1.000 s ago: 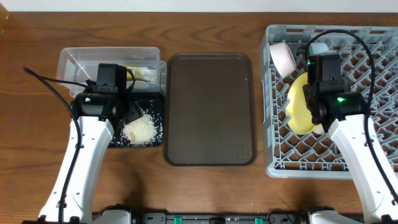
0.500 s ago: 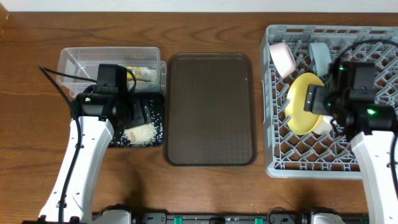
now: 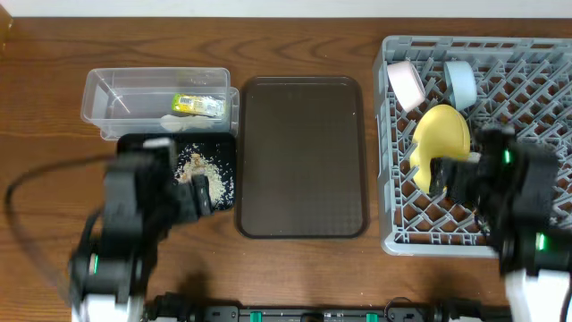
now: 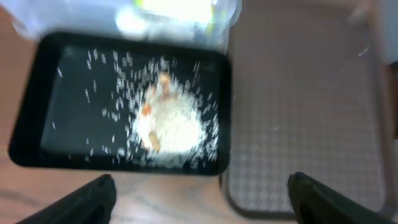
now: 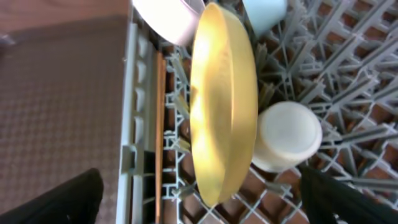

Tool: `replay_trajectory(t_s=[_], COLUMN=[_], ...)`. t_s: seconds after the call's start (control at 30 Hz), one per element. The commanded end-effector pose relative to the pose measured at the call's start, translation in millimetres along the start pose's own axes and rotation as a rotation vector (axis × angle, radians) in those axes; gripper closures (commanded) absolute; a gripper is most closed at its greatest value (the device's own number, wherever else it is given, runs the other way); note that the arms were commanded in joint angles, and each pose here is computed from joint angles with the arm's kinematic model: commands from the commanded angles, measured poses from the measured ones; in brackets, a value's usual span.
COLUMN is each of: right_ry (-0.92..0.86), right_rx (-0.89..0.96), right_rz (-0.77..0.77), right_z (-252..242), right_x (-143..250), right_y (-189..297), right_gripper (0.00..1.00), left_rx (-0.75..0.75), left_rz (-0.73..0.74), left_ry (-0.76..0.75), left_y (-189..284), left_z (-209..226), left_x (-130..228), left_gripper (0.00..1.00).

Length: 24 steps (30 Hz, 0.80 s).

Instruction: Sort waste into correct bins and load items into the dishwasher rack

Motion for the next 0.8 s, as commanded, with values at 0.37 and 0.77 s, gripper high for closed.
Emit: replay_trajectory(t_s=[0.37,0.77], right_ry=[0.006,-0.005], right_rx=[0.057,0.064], right_rz=[-0.015,0.126], right_z=[-10.5,-11.9], right_x=[71.3,104.5], right_y=[25.8,27.7], right_gripper=[0.01,0.01], left_rx=[0.075,0.076], left_rz=[-0.281,-0.282], left_ry=[-0.039,-0.040], left_y=[50.0,50.0], left_z=[-3.5,-3.5], left_x=[0.5,0.4], left_gripper=[0.06,0.06])
Point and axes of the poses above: each gripper's point midway between its finger pads, its own y axis back along the fingers, its own z axis along the line the jaws close on, x = y × z, the point moved 1 cm from there along y, back along the fingers, and after that the axes turned 3 degrees about y, right-handed, at the moved point
